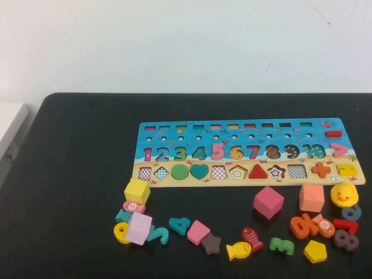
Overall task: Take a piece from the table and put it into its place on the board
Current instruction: Pick up the "Pentagon"
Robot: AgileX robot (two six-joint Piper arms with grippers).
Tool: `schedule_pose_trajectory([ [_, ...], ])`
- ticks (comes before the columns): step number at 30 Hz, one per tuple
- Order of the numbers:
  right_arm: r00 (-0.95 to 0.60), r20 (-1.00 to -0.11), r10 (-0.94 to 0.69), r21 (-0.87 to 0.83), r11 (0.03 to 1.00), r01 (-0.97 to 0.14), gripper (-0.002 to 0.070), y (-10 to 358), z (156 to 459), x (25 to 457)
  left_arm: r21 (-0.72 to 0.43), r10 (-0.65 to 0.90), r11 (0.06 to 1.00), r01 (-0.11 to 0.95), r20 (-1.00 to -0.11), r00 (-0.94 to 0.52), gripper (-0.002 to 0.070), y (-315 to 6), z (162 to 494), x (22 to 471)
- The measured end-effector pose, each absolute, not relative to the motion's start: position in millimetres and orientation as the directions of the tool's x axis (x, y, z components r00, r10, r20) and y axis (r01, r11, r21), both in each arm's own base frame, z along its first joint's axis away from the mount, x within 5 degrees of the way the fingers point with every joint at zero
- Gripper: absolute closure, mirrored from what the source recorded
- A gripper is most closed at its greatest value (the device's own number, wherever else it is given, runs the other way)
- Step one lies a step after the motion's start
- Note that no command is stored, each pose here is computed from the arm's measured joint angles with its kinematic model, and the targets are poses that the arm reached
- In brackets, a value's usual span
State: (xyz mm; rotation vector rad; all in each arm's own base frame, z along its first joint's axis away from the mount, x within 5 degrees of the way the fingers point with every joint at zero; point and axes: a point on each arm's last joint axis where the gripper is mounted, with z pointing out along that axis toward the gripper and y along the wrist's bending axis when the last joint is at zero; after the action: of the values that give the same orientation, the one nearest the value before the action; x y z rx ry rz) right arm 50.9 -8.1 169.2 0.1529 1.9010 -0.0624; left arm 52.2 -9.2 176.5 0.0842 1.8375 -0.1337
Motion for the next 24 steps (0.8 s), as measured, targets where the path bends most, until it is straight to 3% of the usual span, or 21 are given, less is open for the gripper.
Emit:
schedule_pose_trajectory([
  [5, -0.319, -0.940, 0.119, 0.079, 0.988, 0.136, 0.0658, -7, 169, 51, -0.045, -0.009, 0.991, 0.128, -0.964, -0.267, 0.0677, -9, 177, 52],
  [8, -0.297, -0.900, 0.318, 0.288, 0.947, 0.142, 0.0657, -1, 169, 52, -0.045, -0.009, 0.991, 0.128, -0.964, -0.267, 0.0677, -9, 177, 52],
  [9, -0.289, -0.867, 0.406, 0.380, 0.914, 0.146, 0.0657, 1, 170, 52, -0.045, -0.009, 0.991, 0.128, -0.964, -0.267, 0.0677, -9, 177, 52],
  [12, -0.263, -0.649, 0.713, 0.704, 0.695, 0.146, 0.0657, 11, 173, 52, -0.045, -0.009, 0.991, 0.128, -0.964, -0.267, 0.0677, -9, 177, 52],
  [14, -0.251, -0.509, 0.823, 0.823, 0.551, 0.138, 0.0657, 15, 176, 53, -0.045, -0.009, 0.991, 0.128, -0.964, -0.267, 0.0677, -9, 177, 52],
  [16, -0.243, -0.446, 0.861, 0.865, 0.485, 0.130, 0.0657, 17, 178, 53, -0.045, -0.009, 0.991, 0.128, -0.964, -0.267, 0.0677, -9, 177, 52],
  [21, -0.240, -0.455, 0.858, 0.863, 0.491, 0.119, 0.0657, 17, 179, 53, -0.045, -0.009, 0.991, 0.128, -0.964, -0.267, 0.0677, -9, 177, 52],
  [24, -0.269, -0.587, 0.763, 0.776, 0.625, 0.081, 0.0658, 18, 178, 53, -0.045, -0.009, 0.991, 0.128, -0.964, -0.267, 0.0677, -9, 177, 52],
])
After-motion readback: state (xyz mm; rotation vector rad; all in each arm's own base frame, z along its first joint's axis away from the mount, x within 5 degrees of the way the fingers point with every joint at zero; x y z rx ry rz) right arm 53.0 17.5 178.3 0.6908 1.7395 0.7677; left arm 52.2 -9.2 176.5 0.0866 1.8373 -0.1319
